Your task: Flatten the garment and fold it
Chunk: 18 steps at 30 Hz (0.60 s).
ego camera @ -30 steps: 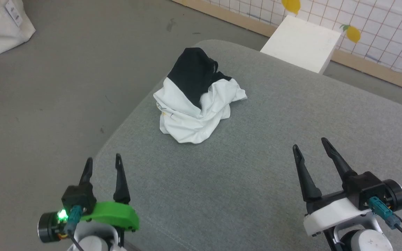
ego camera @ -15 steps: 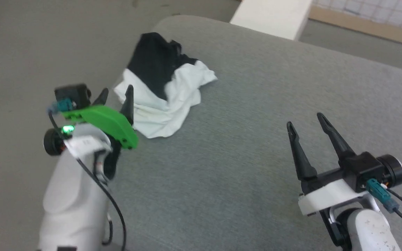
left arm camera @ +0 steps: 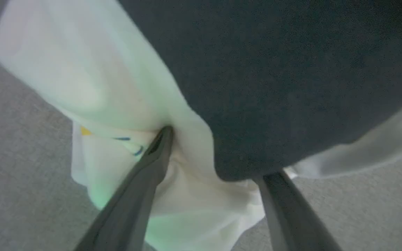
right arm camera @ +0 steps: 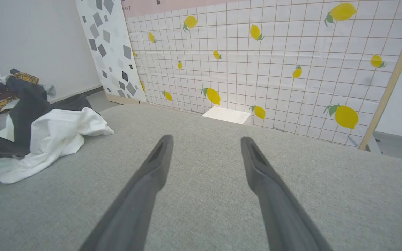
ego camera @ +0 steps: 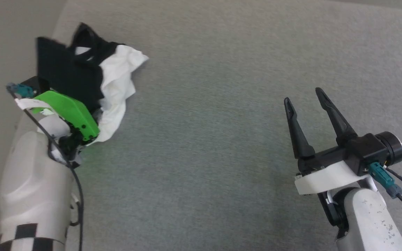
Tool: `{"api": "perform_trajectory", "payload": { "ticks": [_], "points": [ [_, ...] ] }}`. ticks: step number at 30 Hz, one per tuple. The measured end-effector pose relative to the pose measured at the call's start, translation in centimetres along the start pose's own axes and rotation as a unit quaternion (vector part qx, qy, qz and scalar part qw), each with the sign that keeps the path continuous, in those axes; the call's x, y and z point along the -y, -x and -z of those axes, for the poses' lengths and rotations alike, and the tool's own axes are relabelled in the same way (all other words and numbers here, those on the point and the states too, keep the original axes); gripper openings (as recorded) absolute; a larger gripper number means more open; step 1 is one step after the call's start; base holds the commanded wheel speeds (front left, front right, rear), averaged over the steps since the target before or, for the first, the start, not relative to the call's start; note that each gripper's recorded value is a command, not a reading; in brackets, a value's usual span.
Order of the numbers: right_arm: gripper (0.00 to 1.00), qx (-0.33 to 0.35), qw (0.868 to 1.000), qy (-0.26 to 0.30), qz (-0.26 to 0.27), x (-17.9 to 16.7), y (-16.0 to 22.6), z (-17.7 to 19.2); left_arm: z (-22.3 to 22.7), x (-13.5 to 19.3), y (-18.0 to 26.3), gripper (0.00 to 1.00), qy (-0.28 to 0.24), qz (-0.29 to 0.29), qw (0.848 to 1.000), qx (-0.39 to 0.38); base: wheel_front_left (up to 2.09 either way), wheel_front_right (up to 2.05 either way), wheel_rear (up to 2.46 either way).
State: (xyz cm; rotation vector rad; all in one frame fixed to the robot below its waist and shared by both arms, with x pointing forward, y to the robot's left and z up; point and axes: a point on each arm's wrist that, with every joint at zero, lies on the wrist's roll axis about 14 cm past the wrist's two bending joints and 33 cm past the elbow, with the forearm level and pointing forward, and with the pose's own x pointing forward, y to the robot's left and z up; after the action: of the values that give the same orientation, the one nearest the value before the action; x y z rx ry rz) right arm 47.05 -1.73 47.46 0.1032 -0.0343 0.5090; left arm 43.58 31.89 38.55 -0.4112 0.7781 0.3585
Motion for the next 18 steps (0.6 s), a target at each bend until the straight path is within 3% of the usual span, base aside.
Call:
{"api": "perform_trajectory", "payload": {
  "ticks": [4,5,7,13,15,18],
  "points": [
    [1.0,-0.02,0.999,-0.006,0.026,1.9,0.9,1.9,1.3,-0.3,-1.9,1.0,-0.007,-0.021,0.999,-0.042,0.0,0.0,0.0],
    [1.0,-0.025,0.999,-0.006,0.032,2.4,1.1,2.3,1.5,-0.3,-2.3,0.89,-0.009,-0.021,0.998,-0.053,0.0,0.0,0.0],
    [1.0,-0.034,0.998,-0.006,0.043,3.1,1.6,3.0,1.4,0.0,-2.7,0.0,-0.018,-0.018,0.998,-0.056,0.0,0.0,0.0],
    [1.0,-0.033,0.998,-0.006,0.056,3.8,2.3,2.7,-2.9,0.3,-1.7,0.0,-0.038,-0.024,0.992,0.12,0.0,0.0,0.0],
    [1.0,-0.028,0.998,-0.008,0.058,3.7,2.7,2.2,-5.7,0.7,0.0,0.0,-0.054,-0.02,0.975,0.213,0.0,0.0,0.0],
    [1.0,-0.018,0.998,-0.006,0.06,3.5,3.4,1.0,-10.3,2.1,3.7,0.0,-0.07,-0.001,0.937,0.342,0.0,0.0,0.0]
  ]
}}
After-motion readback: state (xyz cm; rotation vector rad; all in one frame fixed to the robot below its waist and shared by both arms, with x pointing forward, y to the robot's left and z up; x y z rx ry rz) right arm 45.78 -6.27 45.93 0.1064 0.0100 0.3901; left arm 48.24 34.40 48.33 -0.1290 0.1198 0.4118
